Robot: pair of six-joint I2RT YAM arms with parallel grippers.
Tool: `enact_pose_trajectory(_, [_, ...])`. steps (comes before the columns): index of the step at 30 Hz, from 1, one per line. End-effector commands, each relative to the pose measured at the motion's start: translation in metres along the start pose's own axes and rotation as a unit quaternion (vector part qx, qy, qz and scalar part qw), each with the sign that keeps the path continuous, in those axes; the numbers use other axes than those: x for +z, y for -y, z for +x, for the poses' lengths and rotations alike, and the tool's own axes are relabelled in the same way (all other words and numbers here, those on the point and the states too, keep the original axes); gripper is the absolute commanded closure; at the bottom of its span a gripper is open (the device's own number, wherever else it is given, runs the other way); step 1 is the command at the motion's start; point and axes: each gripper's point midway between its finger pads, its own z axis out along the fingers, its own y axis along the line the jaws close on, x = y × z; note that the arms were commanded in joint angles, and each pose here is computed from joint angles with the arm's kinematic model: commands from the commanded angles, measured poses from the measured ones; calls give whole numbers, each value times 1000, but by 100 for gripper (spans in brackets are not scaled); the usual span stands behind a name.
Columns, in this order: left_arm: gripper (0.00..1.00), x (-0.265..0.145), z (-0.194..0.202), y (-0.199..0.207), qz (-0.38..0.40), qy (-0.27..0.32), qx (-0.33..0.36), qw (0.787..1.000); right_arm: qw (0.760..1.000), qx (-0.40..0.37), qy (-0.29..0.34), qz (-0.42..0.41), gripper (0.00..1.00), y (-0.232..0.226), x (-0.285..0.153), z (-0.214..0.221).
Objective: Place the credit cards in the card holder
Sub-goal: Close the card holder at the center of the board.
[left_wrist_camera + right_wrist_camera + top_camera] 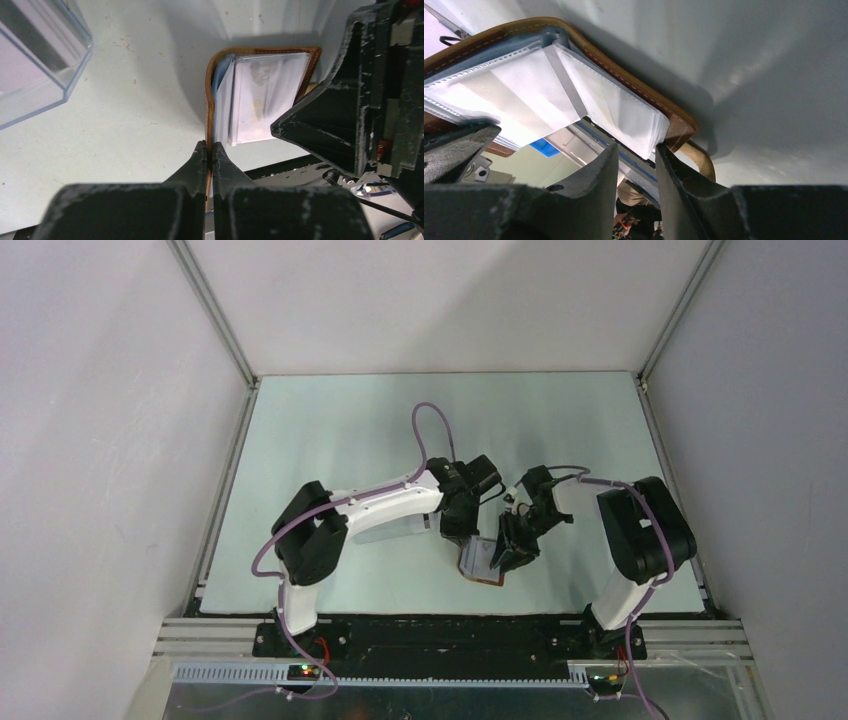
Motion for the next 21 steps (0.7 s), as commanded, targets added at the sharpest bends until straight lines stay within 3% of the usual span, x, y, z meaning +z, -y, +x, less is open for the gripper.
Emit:
enact_pose_trajectory(1, [100,-17,0,-12,-39,7,7,999,999,-39,14,1,62,-13,15,-14])
enact_pose_trajectory(12, [100,-31,4,-67,-163,-3,29,986,997,-69,38,-8,56,-37,9,-15])
enact_pose_trajectory(21, [100,-41,-4,-72,-194,-1,45,980,997,-65,51,5,54,-30,2,-19])
